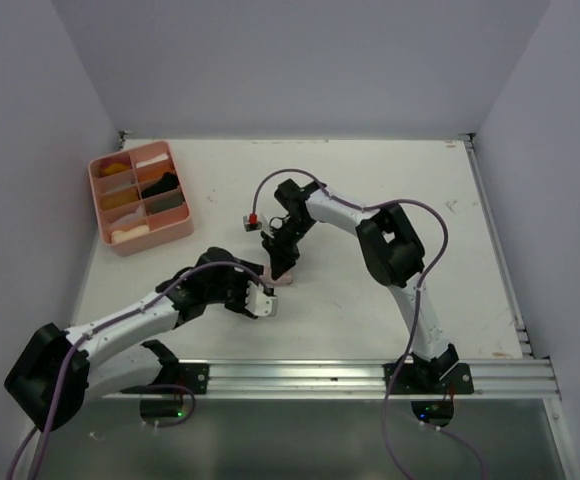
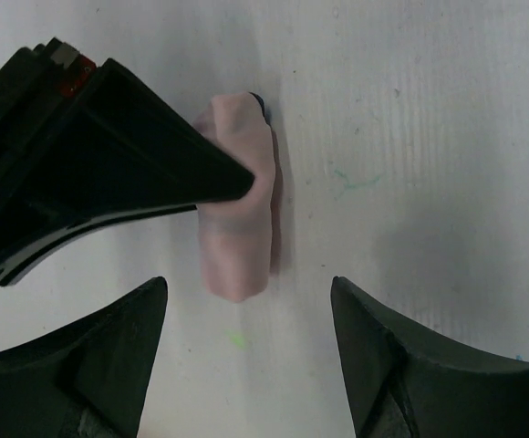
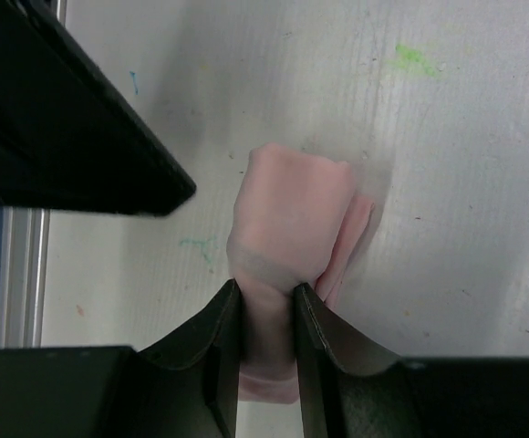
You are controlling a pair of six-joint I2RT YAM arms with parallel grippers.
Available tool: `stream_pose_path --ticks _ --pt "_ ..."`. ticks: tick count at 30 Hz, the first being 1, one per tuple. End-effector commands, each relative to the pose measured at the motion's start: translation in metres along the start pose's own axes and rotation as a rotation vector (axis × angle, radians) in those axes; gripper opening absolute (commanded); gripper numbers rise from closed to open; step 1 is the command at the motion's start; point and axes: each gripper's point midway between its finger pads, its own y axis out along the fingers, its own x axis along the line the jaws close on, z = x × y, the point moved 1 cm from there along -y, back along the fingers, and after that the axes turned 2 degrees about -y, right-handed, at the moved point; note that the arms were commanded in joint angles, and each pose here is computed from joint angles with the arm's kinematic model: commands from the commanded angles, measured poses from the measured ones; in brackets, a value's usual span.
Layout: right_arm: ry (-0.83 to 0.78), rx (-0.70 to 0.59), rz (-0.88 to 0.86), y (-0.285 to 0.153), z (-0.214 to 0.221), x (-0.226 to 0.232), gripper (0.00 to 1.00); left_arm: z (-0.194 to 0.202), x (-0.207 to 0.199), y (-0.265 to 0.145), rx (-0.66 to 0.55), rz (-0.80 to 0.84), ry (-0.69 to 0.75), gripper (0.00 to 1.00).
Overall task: Roll the underwear
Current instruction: Roll the underwear, then place the rolled underwear into the container
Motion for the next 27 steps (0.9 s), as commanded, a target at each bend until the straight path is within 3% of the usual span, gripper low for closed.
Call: stream_pose_path --ticks 1,15,22,27 --pt "0.123 0.129 -0.057 0.023 0.048 0.001 0.0 -0.016 0.027 0.018 -0.008 -0.12 0.076 0.76" --pt "0.199 0.122 -0.127 0.028 0.056 0.002 0.0 -0.004 0.024 0.056 0.045 -0.095 0.101 0.65" --pt "0.252 0.112 -0.172 0.031 0.061 0.003 0.0 0.0 0.014 0.066 0.053 -0.043 0.106 0.54" --pt "0.278 0.107 -0.203 0.035 0.064 0.004 0.0 0.003 0.007 0.07 0.058 -0.006 0.104 0.53"
